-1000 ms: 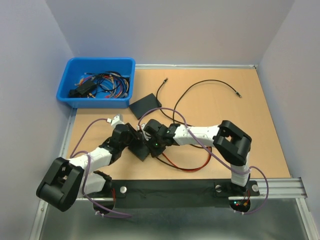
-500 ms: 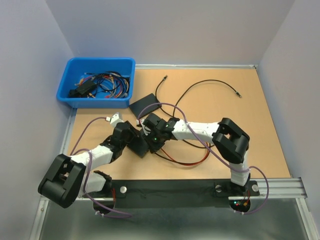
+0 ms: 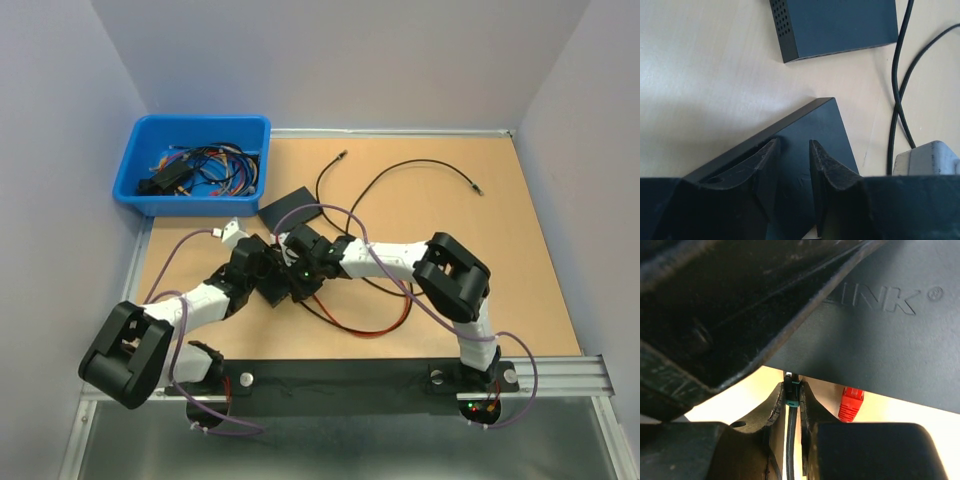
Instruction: Insert the plug into the switch port
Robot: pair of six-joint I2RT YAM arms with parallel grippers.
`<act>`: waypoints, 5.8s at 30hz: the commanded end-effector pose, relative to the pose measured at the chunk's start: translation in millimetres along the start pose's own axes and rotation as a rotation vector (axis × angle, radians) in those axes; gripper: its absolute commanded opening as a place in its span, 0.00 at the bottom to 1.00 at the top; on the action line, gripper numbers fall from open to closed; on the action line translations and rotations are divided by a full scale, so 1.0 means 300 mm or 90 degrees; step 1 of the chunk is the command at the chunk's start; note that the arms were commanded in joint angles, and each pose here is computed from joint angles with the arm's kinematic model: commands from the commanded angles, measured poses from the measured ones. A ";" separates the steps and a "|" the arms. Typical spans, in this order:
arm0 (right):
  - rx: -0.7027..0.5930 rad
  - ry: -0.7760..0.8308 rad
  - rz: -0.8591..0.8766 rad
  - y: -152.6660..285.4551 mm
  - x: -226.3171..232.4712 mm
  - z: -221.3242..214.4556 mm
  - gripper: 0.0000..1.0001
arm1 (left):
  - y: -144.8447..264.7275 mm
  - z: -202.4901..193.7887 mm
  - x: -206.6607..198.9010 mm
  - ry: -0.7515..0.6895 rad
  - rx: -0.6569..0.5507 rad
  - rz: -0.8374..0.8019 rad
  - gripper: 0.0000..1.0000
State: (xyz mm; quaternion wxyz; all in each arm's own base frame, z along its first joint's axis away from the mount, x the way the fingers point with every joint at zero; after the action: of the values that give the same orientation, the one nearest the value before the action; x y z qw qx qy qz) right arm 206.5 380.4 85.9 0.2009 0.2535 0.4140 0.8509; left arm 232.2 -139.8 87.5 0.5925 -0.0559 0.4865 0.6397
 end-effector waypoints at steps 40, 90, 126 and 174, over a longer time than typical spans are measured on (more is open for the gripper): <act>-0.435 -0.040 -0.062 0.403 -0.070 0.220 0.97 | 0.128 -0.243 0.077 -0.053 0.279 0.024 0.44; -0.229 -0.304 0.009 -0.030 -0.151 0.142 0.61 | 0.470 0.221 -0.198 0.001 -0.073 -0.085 0.49; -0.455 -0.442 -0.351 0.688 -0.674 0.144 0.78 | 0.460 0.236 -0.218 0.005 -0.088 -0.093 0.49; -0.553 -0.790 -0.560 0.890 -1.623 -0.071 0.76 | 0.303 0.088 -0.127 -0.037 -0.010 -0.093 0.48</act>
State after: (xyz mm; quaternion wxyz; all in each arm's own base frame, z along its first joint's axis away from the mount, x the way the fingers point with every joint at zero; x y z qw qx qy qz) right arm 542.6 -47.8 101.3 0.7705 0.4362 -0.0312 0.4638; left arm 180.6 -132.8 179.8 0.6456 -0.0718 0.4644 0.6020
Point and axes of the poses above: each gripper's point midway between its finger pads, its own y axis back along the fingers, its own x axis along the line the jaws close on, z = x × y, the point moved 7 cm from there along y, back along the fingers, and after that the axes turned 6 degrees about y, right-handed, at the moved point
